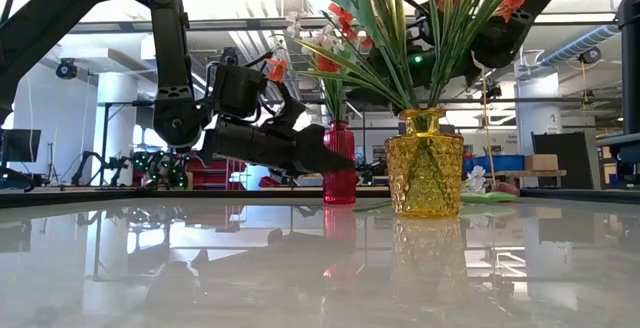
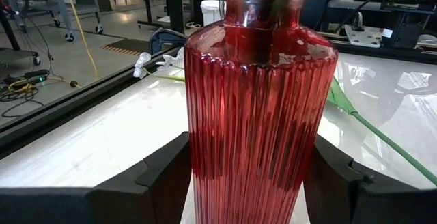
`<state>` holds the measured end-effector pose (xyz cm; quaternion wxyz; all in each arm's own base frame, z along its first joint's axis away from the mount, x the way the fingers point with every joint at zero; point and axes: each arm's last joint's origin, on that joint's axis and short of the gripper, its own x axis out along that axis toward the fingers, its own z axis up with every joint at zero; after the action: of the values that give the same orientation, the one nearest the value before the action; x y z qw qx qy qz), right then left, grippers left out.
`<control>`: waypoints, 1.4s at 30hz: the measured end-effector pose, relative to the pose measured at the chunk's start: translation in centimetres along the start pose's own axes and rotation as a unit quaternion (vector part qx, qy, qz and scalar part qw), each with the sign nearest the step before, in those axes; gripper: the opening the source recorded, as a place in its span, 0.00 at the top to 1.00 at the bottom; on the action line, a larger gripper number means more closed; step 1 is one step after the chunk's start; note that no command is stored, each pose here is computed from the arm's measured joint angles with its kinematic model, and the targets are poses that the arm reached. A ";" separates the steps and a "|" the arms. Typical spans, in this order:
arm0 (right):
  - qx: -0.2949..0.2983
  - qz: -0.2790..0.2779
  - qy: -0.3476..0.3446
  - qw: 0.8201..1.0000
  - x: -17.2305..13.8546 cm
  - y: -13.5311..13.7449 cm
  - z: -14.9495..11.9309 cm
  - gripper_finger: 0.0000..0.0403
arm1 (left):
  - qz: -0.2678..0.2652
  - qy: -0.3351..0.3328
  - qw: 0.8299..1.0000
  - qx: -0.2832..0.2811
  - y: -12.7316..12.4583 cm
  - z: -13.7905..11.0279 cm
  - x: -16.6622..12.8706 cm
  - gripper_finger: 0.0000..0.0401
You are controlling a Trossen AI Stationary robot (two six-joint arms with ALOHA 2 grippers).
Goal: Sort flowers into vase by color
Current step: Put the white flower into the red vase
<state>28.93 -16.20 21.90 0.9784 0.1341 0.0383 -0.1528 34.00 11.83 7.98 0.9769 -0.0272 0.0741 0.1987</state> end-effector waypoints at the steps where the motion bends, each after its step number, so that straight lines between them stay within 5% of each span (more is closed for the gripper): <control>1: -0.005 0.000 0.000 1.000 0.2 0.0 0.0 0.52 | 0.000 0.000 1.000 0.000 0.0 0.0 0.0 0.46; 13: -0.020 0.016 0.014 1.000 1.1 -0.2 -0.2 0.95 | 0.000 0.001 1.000 0.000 0.0 0.0 0.0 0.46; 18: -0.023 0.031 0.020 0.999 1.1 0.3 -0.4 0.96 | 0.000 0.002 1.000 0.000 0.0 0.0 0.0 0.46; 34: -0.155 0.015 0.073 0.985 1.4 2.9 -2.2 0.97 | 0.000 0.004 1.000 0.000 0.0 -0.1 0.0 0.46; 42: -0.165 0.013 0.078 0.983 1.3 2.9 -2.7 0.97 | 0.000 0.004 1.000 0.000 0.0 -0.1 0.0 0.46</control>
<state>30.99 -13.22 19.86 0.9830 -0.0170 0.1375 -0.1206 33.97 11.83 7.89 0.9765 -0.0278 0.0784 0.1987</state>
